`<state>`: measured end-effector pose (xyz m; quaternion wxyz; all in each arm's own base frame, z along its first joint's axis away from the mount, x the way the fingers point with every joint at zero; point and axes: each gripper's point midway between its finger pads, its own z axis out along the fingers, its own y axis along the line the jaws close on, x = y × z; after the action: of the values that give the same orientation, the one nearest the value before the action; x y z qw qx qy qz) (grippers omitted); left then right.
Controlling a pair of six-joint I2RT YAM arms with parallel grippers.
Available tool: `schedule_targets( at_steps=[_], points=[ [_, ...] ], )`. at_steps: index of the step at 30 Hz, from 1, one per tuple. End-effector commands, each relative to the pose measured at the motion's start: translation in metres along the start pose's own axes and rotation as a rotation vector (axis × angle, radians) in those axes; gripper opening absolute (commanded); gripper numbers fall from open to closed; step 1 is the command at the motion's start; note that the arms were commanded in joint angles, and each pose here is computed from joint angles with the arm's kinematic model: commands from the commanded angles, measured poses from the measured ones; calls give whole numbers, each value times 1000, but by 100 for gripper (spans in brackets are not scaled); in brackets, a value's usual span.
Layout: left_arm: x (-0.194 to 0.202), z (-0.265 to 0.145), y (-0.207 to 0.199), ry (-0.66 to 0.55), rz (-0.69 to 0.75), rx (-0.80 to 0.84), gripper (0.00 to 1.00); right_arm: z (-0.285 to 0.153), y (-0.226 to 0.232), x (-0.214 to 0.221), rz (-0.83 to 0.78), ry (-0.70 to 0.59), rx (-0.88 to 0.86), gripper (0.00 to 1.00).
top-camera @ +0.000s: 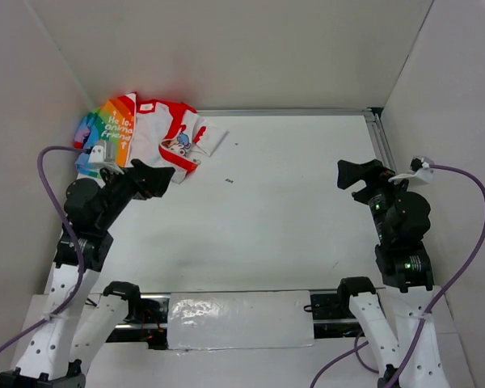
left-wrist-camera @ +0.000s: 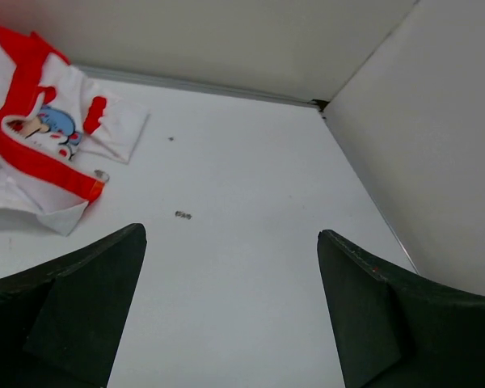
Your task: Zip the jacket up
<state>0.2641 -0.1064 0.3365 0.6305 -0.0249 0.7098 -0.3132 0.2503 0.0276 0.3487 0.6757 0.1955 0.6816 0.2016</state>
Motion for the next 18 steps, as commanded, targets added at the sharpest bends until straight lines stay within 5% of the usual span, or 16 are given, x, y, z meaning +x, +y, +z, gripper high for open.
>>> schedule_targets(
  at_steps=[1,8,18],
  points=[
    [-1,10,29,14,-16,-159,99,-6,3,2,62,25,5,100],
    [23,47,118,123,-137,-597,99,2,-43,17,77,55,253,100],
    [76,118,235,367,-282,-825,99,13,-66,55,76,131,304,100]
  ],
)
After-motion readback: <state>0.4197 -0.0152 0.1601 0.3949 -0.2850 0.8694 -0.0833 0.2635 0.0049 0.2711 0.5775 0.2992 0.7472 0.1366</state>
